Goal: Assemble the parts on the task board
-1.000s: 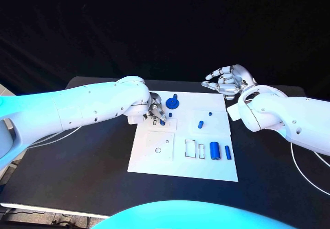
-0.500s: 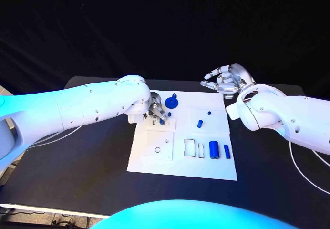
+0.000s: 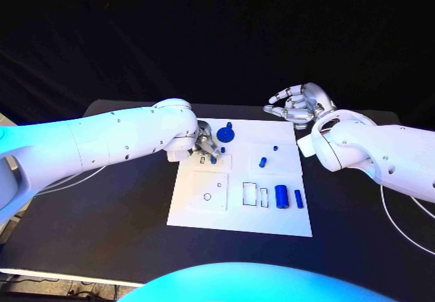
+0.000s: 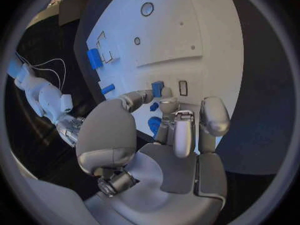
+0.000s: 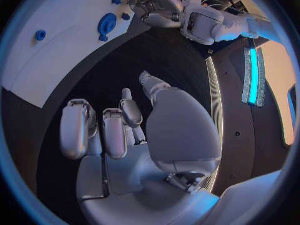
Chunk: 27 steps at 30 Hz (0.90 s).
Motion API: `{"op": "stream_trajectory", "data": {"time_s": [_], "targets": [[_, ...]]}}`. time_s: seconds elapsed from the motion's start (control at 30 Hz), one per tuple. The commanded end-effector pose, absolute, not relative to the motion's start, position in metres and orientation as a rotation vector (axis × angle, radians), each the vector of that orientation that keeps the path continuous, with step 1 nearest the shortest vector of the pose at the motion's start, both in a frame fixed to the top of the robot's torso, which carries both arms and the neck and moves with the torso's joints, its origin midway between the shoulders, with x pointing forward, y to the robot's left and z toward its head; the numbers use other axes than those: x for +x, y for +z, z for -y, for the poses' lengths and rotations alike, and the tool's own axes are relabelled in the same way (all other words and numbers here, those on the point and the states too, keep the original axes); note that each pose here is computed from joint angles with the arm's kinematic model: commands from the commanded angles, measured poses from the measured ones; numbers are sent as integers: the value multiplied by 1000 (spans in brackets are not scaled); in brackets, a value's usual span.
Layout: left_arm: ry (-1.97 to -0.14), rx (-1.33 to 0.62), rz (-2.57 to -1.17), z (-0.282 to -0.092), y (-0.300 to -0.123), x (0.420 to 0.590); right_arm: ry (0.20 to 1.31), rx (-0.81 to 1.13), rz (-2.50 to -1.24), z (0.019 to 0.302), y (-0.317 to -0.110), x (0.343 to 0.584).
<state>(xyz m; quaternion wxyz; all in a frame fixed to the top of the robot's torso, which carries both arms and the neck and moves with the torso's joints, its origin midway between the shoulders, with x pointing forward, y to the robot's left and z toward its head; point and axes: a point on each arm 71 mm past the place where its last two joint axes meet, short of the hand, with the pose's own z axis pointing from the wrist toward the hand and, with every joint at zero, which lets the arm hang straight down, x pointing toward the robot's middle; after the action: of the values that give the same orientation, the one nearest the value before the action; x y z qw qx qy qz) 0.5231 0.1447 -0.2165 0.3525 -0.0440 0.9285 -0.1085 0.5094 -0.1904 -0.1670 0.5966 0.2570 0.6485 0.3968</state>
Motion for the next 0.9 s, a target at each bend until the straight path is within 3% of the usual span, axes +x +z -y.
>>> {"op": "stream_trajectory", "data": {"time_s": [0.03, 0.9], "targets": [[-266, -79, -2425, -145, -220, 521, 937, 578, -1511, 189, -167, 509], [-268, -130, -2374, -157, -217, 522, 936, 577, -1511, 190, -167, 509]]}}
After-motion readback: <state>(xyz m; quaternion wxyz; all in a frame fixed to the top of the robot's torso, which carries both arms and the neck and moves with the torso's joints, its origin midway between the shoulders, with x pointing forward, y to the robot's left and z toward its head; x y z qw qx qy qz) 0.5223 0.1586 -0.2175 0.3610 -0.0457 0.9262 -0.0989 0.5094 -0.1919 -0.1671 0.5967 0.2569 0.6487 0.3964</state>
